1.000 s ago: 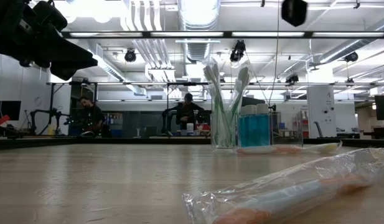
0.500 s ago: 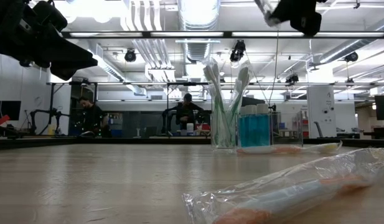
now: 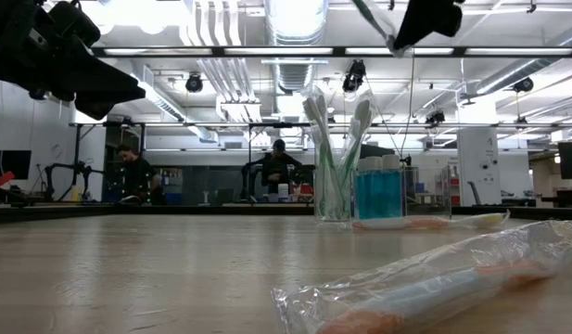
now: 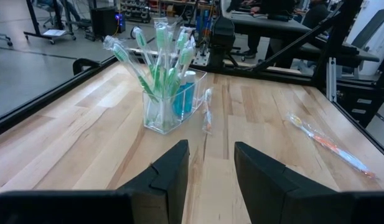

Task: Pick & Place toothbrushing station
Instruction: Put the green toothbrush into the transparent organizer

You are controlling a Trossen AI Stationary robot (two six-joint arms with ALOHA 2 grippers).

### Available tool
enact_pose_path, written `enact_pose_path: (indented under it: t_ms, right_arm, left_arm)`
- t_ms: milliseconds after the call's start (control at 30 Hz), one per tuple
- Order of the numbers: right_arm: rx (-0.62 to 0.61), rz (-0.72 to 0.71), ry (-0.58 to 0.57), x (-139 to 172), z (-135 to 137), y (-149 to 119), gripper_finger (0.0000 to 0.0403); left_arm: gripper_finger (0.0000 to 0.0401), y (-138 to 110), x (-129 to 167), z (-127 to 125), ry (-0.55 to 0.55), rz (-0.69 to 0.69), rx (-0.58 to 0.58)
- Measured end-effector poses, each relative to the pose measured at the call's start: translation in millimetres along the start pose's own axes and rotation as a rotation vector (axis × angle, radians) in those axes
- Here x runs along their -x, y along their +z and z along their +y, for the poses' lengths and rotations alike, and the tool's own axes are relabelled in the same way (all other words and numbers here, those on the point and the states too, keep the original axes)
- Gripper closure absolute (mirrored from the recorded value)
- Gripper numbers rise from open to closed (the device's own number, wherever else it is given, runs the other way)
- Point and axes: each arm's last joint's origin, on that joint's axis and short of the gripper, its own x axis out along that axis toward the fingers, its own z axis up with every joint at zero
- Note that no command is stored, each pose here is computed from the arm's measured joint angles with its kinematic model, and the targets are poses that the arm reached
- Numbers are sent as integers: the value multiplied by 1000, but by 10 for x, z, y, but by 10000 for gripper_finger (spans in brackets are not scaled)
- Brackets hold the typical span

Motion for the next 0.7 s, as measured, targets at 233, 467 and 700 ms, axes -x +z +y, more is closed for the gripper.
enact_pose_path:
  t_ms: [233,467,700]
  right_arm:
    - [143,130,91,-192,119,-36,390]
    - [289,236,98,-318,213,-131,390]
    - [332,311,69,-236,165,-226,390]
  left_arm:
    - [265,-1,-1,0,0,1,0]
    - [265,0,-1,0,0,1,0]
    - [265,0,0,0,0,0,0]
